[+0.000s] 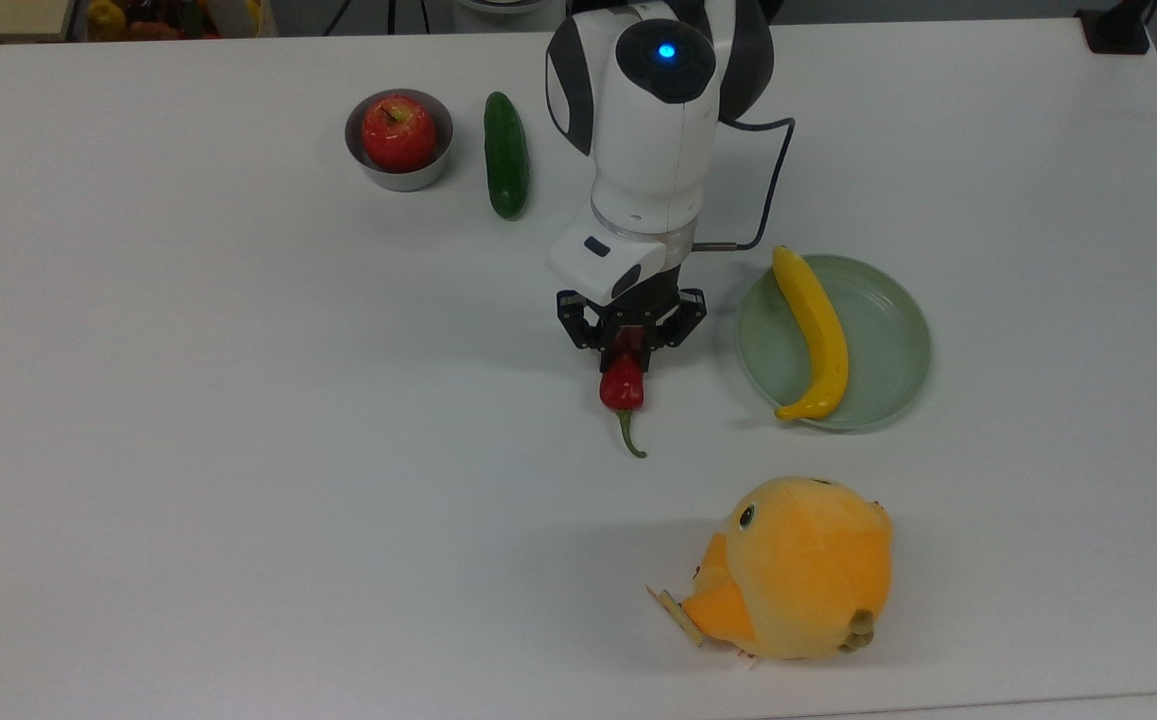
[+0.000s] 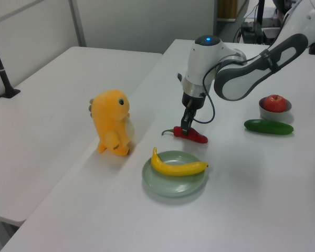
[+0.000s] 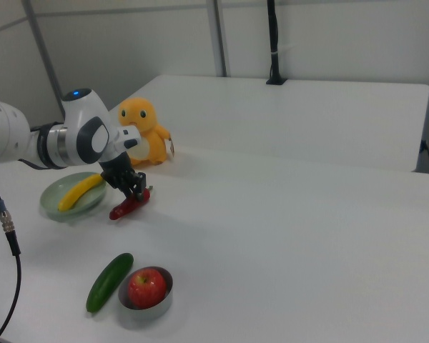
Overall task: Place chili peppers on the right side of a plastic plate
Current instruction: 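Close the gripper on the red chili pepper's body, then carry the chili pepper toward the plate beside the banana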
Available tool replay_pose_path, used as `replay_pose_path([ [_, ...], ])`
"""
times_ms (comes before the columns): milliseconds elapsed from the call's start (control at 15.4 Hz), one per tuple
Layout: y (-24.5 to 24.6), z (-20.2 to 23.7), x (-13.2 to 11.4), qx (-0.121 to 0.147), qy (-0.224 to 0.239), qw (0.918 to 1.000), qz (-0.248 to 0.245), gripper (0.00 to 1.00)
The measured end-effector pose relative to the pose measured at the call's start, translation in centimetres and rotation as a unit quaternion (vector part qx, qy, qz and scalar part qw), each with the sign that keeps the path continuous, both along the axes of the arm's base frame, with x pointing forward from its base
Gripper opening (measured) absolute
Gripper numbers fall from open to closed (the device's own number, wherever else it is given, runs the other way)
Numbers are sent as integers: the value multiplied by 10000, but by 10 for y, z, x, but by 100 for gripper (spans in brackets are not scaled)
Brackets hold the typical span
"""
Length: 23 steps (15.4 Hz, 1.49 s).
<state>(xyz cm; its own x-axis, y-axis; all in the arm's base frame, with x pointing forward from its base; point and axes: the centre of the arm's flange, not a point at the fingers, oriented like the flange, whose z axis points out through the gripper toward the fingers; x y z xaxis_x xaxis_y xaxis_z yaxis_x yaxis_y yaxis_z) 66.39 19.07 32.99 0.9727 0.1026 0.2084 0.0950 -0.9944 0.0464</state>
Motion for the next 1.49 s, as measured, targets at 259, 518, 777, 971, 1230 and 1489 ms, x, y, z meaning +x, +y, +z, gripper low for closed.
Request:
replay_pose_path([
  [259, 16, 31, -17, -6, 163, 9998, 118, 38],
  [518, 44, 32, -35, 63, 243, 9990, 362, 38],
  [777, 63, 29, -45, 96, 297, 9981, 538, 38],
  [971, 64, 24, -46, 24, 280, 9978, 607, 38],
  [1230, 65, 18, -45, 72, 193, 9979, 622, 38],
  [1489, 64, 15, -44, 70, 212, 9979, 613, 65],
])
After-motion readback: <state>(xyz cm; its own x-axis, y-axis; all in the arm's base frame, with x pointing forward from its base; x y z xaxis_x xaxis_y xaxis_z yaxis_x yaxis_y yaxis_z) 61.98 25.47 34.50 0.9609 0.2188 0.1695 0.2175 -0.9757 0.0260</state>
